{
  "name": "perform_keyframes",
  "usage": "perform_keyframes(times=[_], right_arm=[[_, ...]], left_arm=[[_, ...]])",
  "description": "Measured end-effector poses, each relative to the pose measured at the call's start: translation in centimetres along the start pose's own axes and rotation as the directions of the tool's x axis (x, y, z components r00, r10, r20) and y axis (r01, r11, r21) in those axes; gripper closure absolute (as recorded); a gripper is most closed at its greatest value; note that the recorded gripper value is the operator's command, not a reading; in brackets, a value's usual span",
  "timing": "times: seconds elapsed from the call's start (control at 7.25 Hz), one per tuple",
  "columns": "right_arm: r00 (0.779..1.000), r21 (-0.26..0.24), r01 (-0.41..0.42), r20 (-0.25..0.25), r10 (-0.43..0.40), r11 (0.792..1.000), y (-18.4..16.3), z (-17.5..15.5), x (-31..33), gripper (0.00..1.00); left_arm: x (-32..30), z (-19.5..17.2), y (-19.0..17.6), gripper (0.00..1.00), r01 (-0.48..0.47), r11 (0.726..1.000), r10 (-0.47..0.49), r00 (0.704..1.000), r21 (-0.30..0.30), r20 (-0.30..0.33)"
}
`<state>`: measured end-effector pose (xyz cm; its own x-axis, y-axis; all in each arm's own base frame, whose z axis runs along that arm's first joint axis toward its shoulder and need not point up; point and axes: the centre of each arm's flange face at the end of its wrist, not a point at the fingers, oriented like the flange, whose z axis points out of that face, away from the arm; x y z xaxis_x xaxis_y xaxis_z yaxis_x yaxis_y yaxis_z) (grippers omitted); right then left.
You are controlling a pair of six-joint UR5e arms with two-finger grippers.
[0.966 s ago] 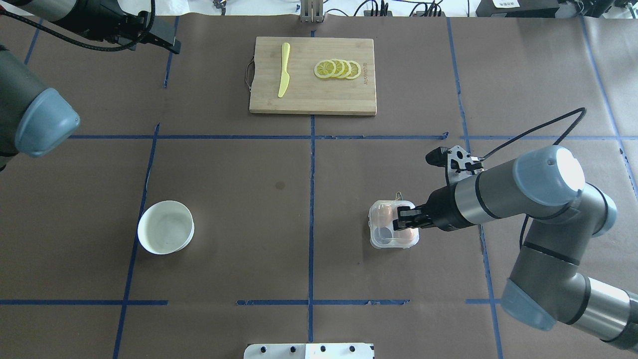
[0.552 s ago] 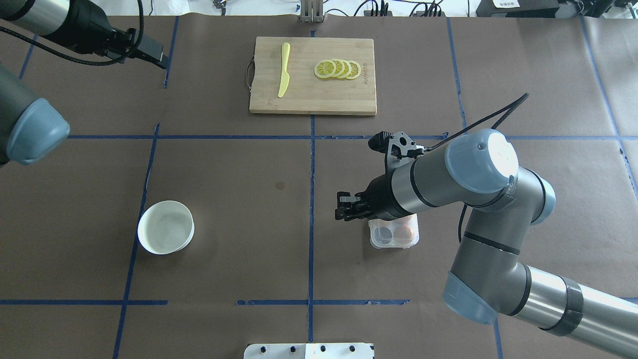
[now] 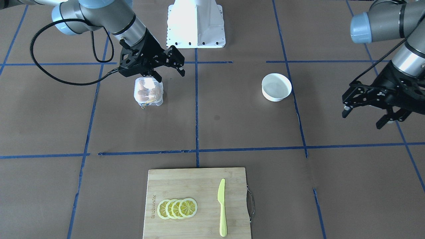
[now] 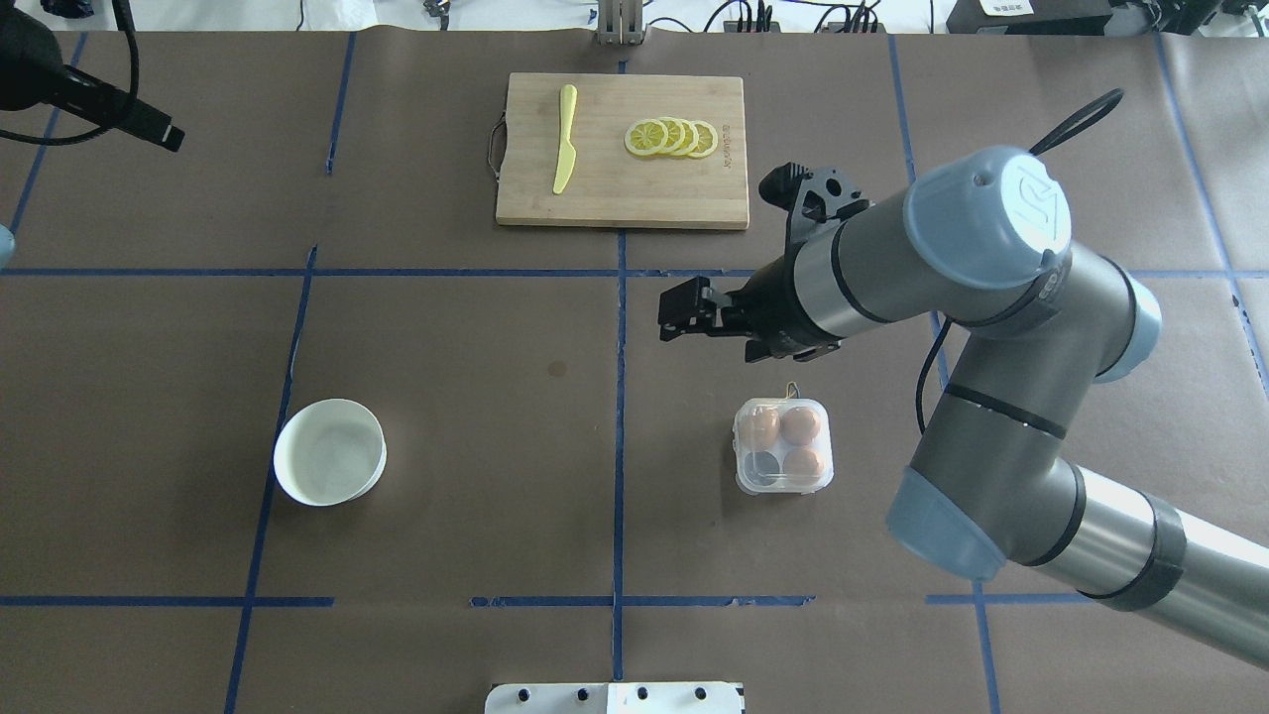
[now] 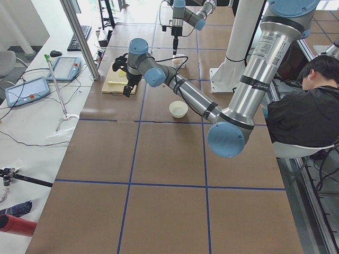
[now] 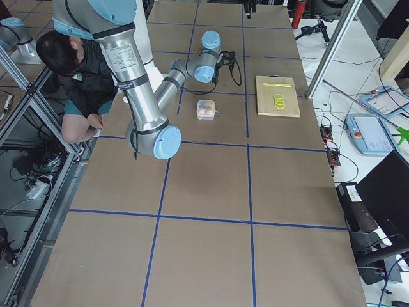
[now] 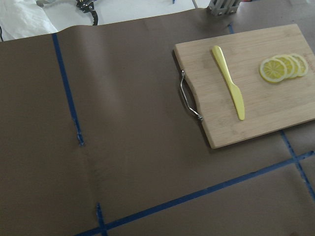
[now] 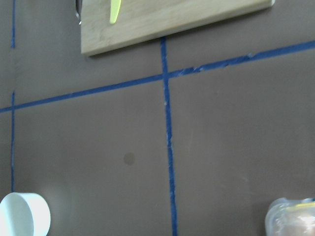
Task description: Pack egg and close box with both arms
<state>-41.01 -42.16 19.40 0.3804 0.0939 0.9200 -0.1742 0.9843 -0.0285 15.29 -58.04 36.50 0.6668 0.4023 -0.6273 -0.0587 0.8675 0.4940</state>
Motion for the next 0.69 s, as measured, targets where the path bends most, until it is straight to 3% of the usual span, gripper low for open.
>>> perform_keyframes(times=[0.28,0.41,0.69], right_arm=[[0.987,0.055,0.039,-0.157,-0.03,0.998,-5.5,-3.6,3.6,0.0],[0.967,0.049,0.113,-0.235,-0.099,0.992,-8.2,-5.2,6.6,0.0],[0.882,-0.04,0.28,-0.382,-0.274,0.959,-13.3,-9.5,15.6,0.0]], left_arm=[[-5.6,0.6,3.5,0.0,-0.034,0.998,0.036,0.998,-0.046,0.046],[-8.5,-0.1,4.9,0.0,-0.053,0.997,0.057,0.996,-0.055,0.07],[-14.8,-1.7,6.8,0.0,-0.074,0.995,0.082,0.989,-0.07,0.12]])
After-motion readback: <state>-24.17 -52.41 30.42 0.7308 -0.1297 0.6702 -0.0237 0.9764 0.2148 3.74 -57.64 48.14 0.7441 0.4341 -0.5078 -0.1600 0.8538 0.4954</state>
